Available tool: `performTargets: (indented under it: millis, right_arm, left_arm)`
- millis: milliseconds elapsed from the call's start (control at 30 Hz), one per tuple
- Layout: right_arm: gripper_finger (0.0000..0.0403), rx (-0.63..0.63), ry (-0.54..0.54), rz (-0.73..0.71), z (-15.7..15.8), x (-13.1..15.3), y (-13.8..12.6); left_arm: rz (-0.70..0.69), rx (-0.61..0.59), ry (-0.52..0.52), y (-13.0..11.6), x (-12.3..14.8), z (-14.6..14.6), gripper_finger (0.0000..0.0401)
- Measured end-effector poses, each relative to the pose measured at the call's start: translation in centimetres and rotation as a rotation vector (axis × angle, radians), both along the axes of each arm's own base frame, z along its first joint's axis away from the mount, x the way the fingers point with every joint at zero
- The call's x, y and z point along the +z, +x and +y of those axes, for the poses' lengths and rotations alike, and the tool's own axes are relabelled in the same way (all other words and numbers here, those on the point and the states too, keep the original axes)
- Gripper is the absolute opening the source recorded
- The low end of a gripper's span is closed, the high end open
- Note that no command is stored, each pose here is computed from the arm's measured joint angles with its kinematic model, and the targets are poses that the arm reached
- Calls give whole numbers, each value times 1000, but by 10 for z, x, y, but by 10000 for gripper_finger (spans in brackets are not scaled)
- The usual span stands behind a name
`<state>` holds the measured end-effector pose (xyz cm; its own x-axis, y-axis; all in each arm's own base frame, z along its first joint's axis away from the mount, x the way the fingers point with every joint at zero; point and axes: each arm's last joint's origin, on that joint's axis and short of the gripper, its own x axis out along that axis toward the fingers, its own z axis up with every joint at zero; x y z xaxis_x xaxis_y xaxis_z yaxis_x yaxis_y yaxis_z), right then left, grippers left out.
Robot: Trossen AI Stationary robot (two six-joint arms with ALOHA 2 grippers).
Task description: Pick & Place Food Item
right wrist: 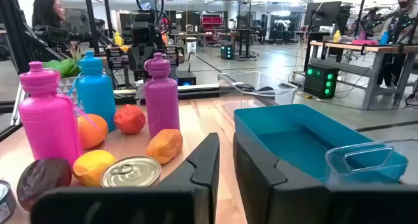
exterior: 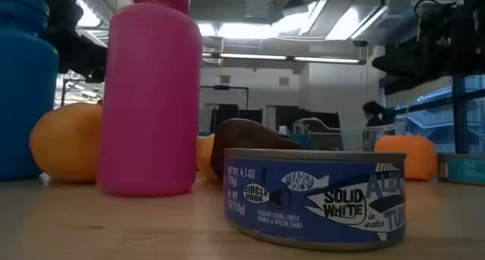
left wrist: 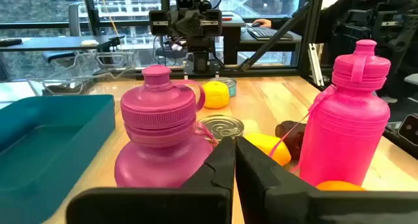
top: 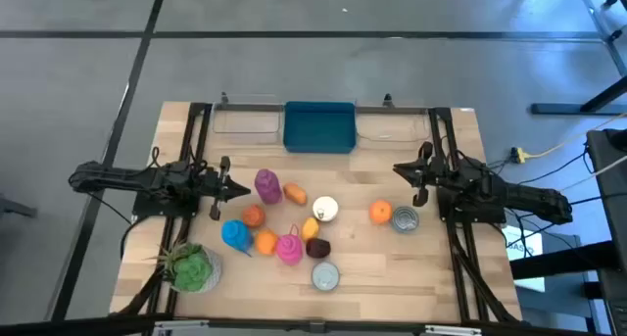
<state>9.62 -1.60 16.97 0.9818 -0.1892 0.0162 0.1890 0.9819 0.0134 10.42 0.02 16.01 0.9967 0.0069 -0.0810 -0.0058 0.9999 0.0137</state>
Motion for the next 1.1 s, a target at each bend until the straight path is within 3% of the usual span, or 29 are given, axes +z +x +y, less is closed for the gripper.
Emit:
performTargets:
  millis: [1100]
  right_arm:
    - [49,0,0,0,0,0,0]
  left_arm:
    - [0,0,0,0,0,0,7]
